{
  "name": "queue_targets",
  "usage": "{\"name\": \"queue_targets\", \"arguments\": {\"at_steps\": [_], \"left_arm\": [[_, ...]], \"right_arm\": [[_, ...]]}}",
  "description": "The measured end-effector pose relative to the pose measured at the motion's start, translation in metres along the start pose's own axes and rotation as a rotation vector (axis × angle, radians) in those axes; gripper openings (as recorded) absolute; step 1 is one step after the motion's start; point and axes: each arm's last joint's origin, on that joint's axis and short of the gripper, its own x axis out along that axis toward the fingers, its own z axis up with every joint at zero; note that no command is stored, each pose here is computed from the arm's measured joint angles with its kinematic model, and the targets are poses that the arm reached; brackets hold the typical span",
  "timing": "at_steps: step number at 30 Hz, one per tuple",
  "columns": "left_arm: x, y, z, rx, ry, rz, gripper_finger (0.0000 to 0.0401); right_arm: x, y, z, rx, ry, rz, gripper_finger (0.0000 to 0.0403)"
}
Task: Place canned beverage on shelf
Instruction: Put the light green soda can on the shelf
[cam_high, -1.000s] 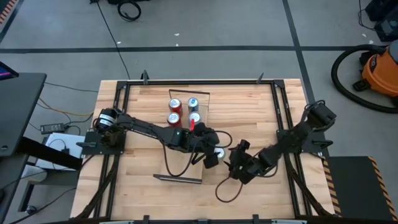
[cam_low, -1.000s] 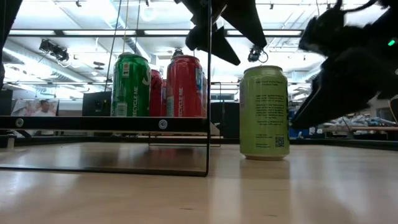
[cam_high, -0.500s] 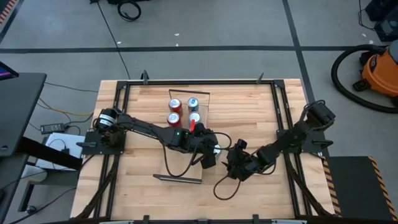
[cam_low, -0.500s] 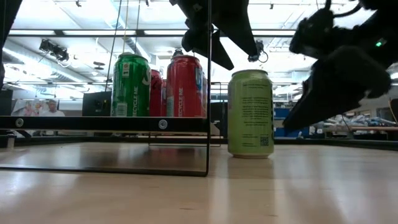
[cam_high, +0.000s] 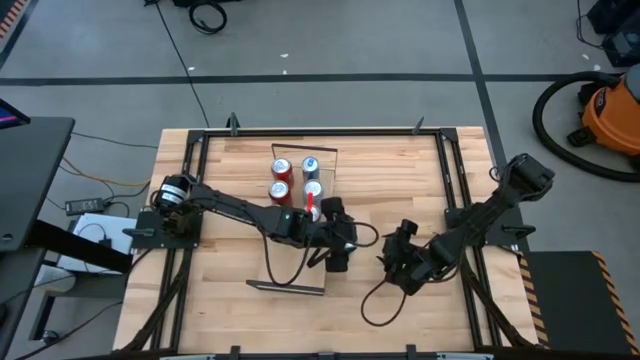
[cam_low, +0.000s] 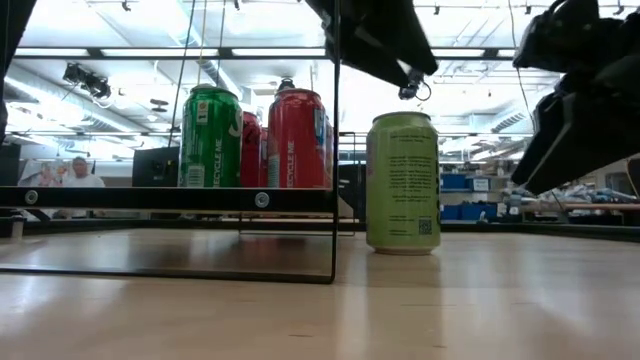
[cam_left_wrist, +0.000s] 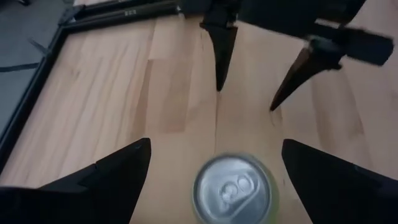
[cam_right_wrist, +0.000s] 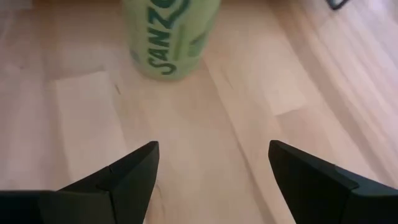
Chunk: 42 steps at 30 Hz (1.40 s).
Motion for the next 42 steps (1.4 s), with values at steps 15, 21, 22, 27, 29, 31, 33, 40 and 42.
{"name": "queue_targets", "arguments": {"at_steps": [15,21,22,27,29,31,33,40,42], "left_arm": [[-0.003,0.001,-0.005,0.016,0.057,-0.01,0.0373],[-0.025,0.0,-0.001,0.026,0.057,-0.025,0.0373],[-0.029,0.0,-0.001,0.019,0.067,-0.024,0.0373],[-0.047,0.004,0.001,-0.027,0.076,-0.028,0.0373],[-0.053,0.004,0.004,-0.045,0.058,-0.034,0.0373],[-0.056,0.003,0.003,-0.045,0.062,-0.037,0.0373],[-0.057,0.002,0.004,-0.053,0.059,-0.038,0.0373],[-0.058,0.0,0.005,-0.068,0.048,-0.044,0.0373],[-0.059,-0.002,0.004,-0.065,0.048,-0.048,0.0373]], "right_arm": [[-0.001,0.011,0.002,-0.151,-0.19,0.068,0.0313],[-0.015,0.007,0.03,-0.282,-0.25,0.099,0.0313],[-0.016,0.005,0.037,-0.292,-0.27,0.099,0.0313],[-0.023,-0.009,0.06,-0.338,-0.343,0.136,0.0313],[-0.023,-0.018,0.07,-0.328,-0.366,0.157,0.0313],[-0.016,-0.026,0.078,-0.315,-0.365,0.159,0.0313],[-0.008,-0.033,0.084,-0.311,-0.357,0.176,0.0313],[0.016,-0.048,0.104,-0.314,-0.385,0.384,0.0313],[0.018,-0.051,0.11,-0.314,-0.419,0.432,0.0313]]}}
